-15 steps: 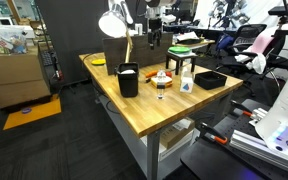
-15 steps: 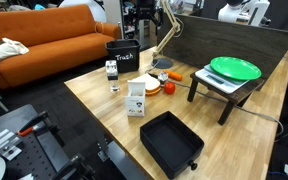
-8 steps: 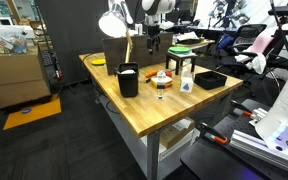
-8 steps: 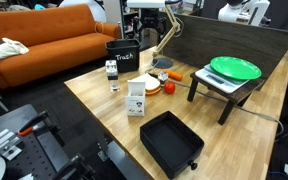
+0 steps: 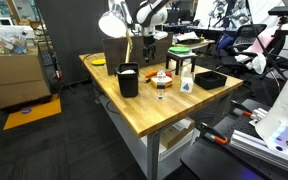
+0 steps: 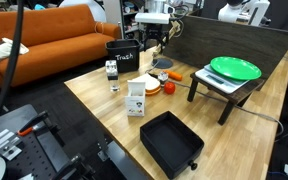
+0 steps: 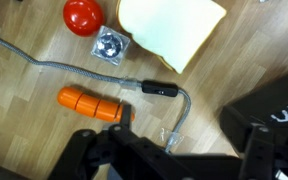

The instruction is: Switch off the lamp

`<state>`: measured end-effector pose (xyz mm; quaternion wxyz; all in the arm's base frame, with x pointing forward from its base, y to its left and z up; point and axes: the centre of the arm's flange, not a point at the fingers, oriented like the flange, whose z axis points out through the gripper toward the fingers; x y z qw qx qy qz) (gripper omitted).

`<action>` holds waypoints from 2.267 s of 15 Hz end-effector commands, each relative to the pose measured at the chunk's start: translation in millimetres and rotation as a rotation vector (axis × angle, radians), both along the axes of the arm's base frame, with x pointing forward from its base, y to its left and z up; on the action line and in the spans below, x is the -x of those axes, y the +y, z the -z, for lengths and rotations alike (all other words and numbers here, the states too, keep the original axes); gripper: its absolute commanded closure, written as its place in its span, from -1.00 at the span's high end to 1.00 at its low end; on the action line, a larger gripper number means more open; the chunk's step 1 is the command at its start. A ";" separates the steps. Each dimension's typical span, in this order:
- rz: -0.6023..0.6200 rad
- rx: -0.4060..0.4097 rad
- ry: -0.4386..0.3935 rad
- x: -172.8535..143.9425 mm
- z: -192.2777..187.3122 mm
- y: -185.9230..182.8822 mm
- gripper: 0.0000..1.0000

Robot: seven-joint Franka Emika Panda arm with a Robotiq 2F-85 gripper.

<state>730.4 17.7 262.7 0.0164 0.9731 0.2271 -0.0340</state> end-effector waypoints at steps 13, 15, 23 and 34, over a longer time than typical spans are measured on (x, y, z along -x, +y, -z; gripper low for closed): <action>0.101 -0.017 0.089 -57.7 46.8 -2.6 -1.00; 0.112 -0.020 0.095 -61.2 53.5 -6.7 -1.00; 0.112 -0.027 0.097 -72.1 69.3 -6.1 -1.00; 0.104 -0.012 0.092 -50.7 74.8 -6.2 -1.00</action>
